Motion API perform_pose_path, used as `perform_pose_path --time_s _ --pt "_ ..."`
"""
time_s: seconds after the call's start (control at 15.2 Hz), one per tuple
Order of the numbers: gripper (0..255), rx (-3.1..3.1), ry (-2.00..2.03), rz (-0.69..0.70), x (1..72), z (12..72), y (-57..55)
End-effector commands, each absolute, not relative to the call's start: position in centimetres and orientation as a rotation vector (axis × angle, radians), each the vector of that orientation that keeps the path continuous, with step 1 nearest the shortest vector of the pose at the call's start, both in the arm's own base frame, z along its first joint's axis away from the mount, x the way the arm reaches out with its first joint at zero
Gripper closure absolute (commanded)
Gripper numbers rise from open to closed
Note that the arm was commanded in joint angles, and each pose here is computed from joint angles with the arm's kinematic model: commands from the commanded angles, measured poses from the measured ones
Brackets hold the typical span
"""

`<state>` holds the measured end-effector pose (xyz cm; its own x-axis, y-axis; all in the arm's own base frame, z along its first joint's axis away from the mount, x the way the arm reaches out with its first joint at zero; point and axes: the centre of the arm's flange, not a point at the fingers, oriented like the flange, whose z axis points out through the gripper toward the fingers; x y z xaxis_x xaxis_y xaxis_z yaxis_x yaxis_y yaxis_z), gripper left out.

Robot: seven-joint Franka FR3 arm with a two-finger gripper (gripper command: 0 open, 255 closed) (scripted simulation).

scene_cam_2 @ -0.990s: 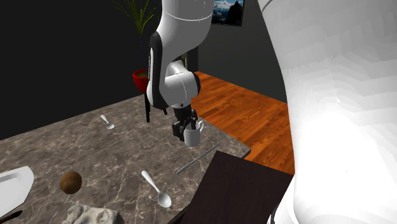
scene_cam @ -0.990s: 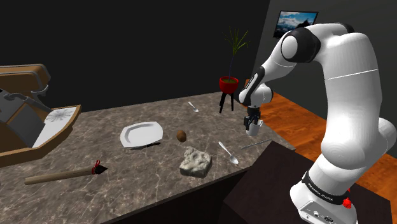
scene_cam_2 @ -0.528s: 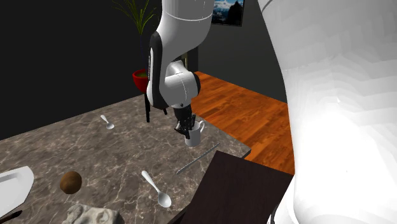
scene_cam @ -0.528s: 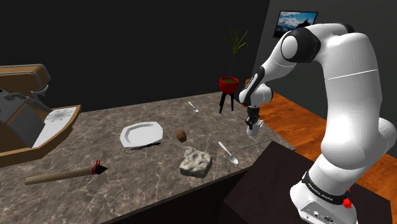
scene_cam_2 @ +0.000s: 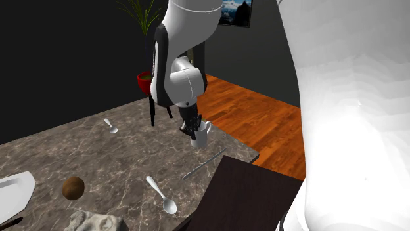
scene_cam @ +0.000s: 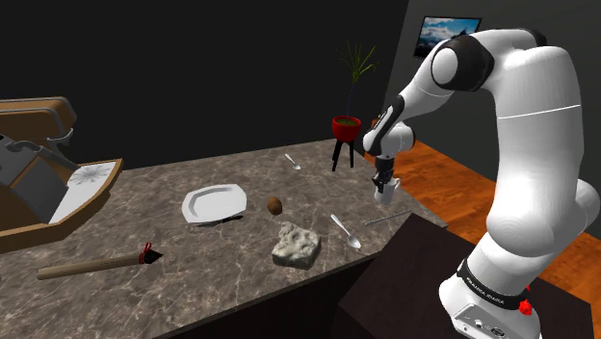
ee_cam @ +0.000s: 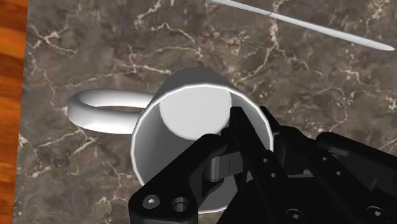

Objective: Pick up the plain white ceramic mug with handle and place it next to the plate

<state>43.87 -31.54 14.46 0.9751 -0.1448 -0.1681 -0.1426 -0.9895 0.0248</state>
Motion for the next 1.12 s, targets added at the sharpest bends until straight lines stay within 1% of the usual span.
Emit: perform_pose_path --time_s 0.0,1.06 --pt "255 3.11 -0.226 -0.266 43.9 15.5 -31.6" --pt "255 3.11 -0.226 -0.266 43.9 24.0 -31.6"
